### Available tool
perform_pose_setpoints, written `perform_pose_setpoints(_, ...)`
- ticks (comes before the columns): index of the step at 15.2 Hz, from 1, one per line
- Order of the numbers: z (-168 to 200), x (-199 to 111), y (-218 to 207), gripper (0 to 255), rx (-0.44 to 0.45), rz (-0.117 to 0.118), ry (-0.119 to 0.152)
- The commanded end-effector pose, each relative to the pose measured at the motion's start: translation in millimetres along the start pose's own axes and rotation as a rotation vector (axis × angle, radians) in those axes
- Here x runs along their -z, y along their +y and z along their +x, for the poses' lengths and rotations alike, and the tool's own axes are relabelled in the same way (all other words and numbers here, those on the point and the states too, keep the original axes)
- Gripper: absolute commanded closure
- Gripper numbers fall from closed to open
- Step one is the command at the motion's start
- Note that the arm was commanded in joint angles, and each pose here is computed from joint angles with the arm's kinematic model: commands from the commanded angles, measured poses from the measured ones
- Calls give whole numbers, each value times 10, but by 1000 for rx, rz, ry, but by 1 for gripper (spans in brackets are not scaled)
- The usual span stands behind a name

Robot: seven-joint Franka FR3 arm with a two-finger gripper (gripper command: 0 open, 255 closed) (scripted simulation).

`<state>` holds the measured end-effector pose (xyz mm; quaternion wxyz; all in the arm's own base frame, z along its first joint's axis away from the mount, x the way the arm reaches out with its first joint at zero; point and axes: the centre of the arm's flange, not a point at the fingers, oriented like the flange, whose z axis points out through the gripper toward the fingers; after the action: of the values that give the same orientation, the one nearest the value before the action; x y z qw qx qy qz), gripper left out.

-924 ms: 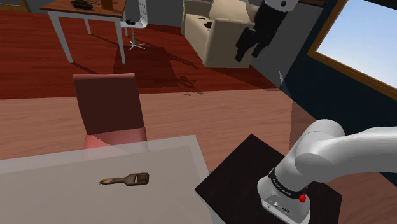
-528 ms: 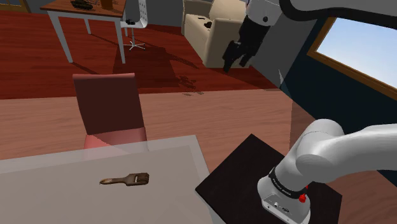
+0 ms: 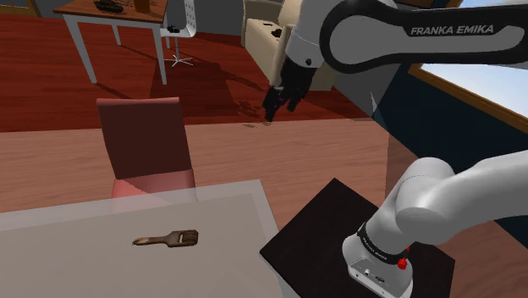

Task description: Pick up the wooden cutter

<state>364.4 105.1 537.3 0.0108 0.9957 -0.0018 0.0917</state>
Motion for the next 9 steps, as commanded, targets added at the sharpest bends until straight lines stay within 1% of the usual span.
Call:
perform_pose_setpoints(1, 52, -195, -185, 0, 20, 6, -4)
perform_pose_setpoints(9, 213, -970, -863, 0, 99, 25, -23)
